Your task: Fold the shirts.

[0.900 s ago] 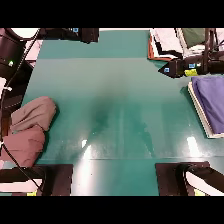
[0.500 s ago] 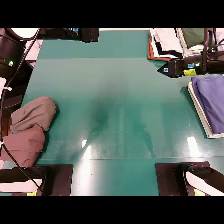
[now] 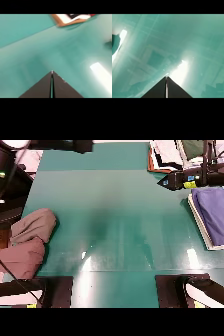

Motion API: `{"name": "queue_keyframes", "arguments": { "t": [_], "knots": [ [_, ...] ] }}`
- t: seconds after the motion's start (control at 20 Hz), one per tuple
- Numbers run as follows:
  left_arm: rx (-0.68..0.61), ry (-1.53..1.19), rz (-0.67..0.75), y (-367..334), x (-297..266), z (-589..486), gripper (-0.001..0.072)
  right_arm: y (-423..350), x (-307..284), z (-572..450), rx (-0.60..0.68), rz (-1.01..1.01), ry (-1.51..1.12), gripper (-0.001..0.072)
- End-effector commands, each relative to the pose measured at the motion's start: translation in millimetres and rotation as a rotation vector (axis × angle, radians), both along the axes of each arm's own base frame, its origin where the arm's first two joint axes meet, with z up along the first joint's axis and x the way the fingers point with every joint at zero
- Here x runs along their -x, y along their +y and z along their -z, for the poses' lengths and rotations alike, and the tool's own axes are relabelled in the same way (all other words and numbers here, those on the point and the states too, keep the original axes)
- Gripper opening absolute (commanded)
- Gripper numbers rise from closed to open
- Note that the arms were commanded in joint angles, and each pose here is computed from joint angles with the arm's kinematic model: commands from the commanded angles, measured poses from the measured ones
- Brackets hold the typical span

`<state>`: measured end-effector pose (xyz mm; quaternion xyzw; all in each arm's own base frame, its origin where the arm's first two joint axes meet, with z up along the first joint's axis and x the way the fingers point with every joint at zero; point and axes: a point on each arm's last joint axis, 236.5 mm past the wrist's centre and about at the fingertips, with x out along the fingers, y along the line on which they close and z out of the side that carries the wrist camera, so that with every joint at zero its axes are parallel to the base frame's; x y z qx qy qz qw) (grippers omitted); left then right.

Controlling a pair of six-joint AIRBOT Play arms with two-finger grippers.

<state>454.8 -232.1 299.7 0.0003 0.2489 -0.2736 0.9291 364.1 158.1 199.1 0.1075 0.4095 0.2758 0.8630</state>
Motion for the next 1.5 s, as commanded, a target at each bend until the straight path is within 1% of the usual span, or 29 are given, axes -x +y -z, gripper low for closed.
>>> {"name": "queue_keyframes", "arguments": {
  "t": [0.0, 0.2, 0.3, 0.35, 0.4, 0.45, 0.6, 0.75, 0.8, 0.85, 0.9, 0.95, 1.0, 1.1, 1.25, 1.35, 1.45],
  "knots": [
    [-0.169, 0.147, -0.16, 94, 15, 33, 0.0021, 1, 2, 1, 0.002, -0.005, 0.005, 0.0017],
    [-0.216, 0.4, -0.341, 190, 46, 110, 0.0022, 1, 1, 1, 0.002, -0.005, 0.005, 0.0017],
    [-0.279, 0.57, -0.414, 229, 69, 167, 0.0026, 1, 1, 1, 0.002, -0.005, 0.005, 0.0017],
    [-0.307, 0.64, -0.441, 245, 79, 196, 0.0272, 1, 1, 1, 0.002, -0.005, 0.005, 0.0017],
    [-0.316, 0.686, -0.466, 257, 86, 220, 0.0627, 1, 1, 1, 0.002, -0.005, 0.005, 0.0017],
    [-0.317, 0.713, -0.496, 268, 90, 242, 0.0698, 1, 1, 1, 0.002, -0.005, 0.005, 0.0017],
    [-0.336, 0.697, -0.56, 295, 90, 285, 0.0699, 1, 1, 1, 0.002, -0.005, 0.005, 0.0017],
    [-0.349, 0.66, -0.579, 305, 87, 308, 0.0694, 1, 1, 1, 0.002, -0.004, 0.004, 0.0017],
    [-0.351, 0.661, -0.579, 305, 88, 311, 0.0594, 0, 1, 0, 0.001, -0.003, 0.003, 0.0017],
    [-0.352, 0.666, -0.578, 304, 89, 312, 0.0458, 0, 0, 0, 0.001, -0.001, 0.0, 0.0017],
    [-0.352, 0.67, -0.577, 304, 90, 311, 0.0289, 0, -1, -1, -0.001, 0.002, -0.006, 0.0017],
    [-0.353, 0.677, -0.576, 304, 91, 309, 0.0084, 0, -3, -2, -0.003, 0.006, -0.013, 0.0017],
    [-0.352, 0.671, -0.577, 304, 90, 303, 0.0022, 0, -4, -3, -0.005, 0.009, -0.018, 0.0017],
    [-0.338, 0.61, -0.588, 305, 80, 269, 0.002, 0, -7, -9, -0.015, 0.016, -0.037, 0.0017],
    [-0.264, 0.304, -0.558, 281, 52, 139, 0.002, 1, -12, -48, -0.027, 0.018, -0.132, 0.0016],
    [-0.243, 0.054, -0.473, 241, 54, 34, 0.002, 0, -15, -91, -0.042, 0.028, -0.241, 0.0017],
    [-0.229, -0.126, -0.324, 185, 72, -45, 0.0019, -3, -15, -135, -0.052, 0.042, -0.355, 0.0017]
  ]
}}
